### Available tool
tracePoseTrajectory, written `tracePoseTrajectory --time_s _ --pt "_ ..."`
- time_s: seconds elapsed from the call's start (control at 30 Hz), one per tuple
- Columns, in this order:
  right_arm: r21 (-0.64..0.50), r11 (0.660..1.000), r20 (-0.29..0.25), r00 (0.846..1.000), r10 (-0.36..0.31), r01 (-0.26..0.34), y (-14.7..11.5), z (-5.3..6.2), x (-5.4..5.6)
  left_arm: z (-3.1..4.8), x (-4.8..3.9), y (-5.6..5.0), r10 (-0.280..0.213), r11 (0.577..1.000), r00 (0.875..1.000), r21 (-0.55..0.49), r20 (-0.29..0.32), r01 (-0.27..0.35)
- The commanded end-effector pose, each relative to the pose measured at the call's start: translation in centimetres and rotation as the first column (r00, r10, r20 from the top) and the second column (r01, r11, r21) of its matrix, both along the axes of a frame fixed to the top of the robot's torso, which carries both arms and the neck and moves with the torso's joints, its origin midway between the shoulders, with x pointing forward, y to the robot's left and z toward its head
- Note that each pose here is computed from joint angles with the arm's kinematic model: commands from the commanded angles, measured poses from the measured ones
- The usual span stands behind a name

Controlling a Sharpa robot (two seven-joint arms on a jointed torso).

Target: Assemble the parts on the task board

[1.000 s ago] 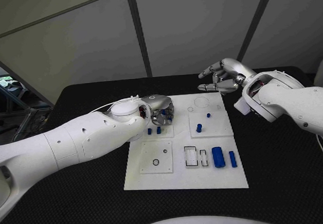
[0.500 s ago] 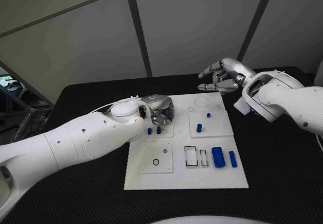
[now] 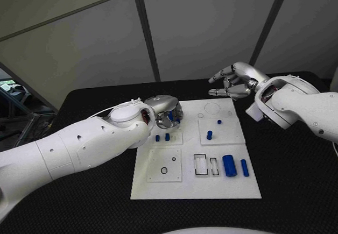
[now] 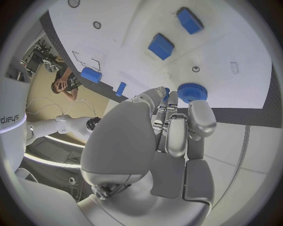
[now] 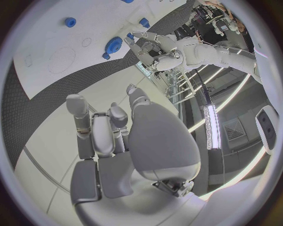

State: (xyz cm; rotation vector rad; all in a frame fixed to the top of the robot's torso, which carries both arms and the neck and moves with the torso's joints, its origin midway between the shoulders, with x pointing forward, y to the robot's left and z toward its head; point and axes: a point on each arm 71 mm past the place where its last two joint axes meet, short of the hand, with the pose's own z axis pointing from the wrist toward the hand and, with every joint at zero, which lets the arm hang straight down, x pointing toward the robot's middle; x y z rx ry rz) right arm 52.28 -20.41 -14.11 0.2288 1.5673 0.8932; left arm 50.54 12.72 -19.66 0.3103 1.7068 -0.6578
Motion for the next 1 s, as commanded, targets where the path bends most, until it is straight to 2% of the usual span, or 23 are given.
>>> tracePoseTrajectory --time_s 0.03,0.13,0.27,0.57,0.8,1.0 --pt "-0.001 1.000 0.007 1.000 0.008 -0.008 -0.1 0.1 0.0 0.67 -0.19 0.3 0.000 1.000 1.000 -0.012 0.024 0.000" --pt "-0.002 1.000 0.007 1.000 0.006 -0.006 -0.1 0.1 0.0 0.94 -0.35 1.1 0.010 1.000 1.000 -0.006 0.021 -0.010" --pt "-0.002 1.000 0.007 1.000 0.004 -0.004 -0.2 0.1 0.0 1.12 -0.57 2.5 0.036 0.999 0.999 0.008 0.011 -0.036" --pt "-0.004 1.000 0.006 1.000 0.000 0.000 -0.4 0.1 0.1 0.90 -0.70 4.9 0.086 0.996 0.996 0.037 -0.024 -0.085" --pt "-0.004 1.000 0.005 1.000 0.001 -0.001 -0.4 0.0 0.1 0.27 -0.51 5.6 0.108 0.993 0.993 0.053 -0.050 -0.106" --pt "-0.004 1.000 0.005 1.000 0.002 -0.002 -0.4 0.0 0.1 -0.17 -0.41 5.5 0.109 0.993 0.992 0.056 -0.063 -0.106"
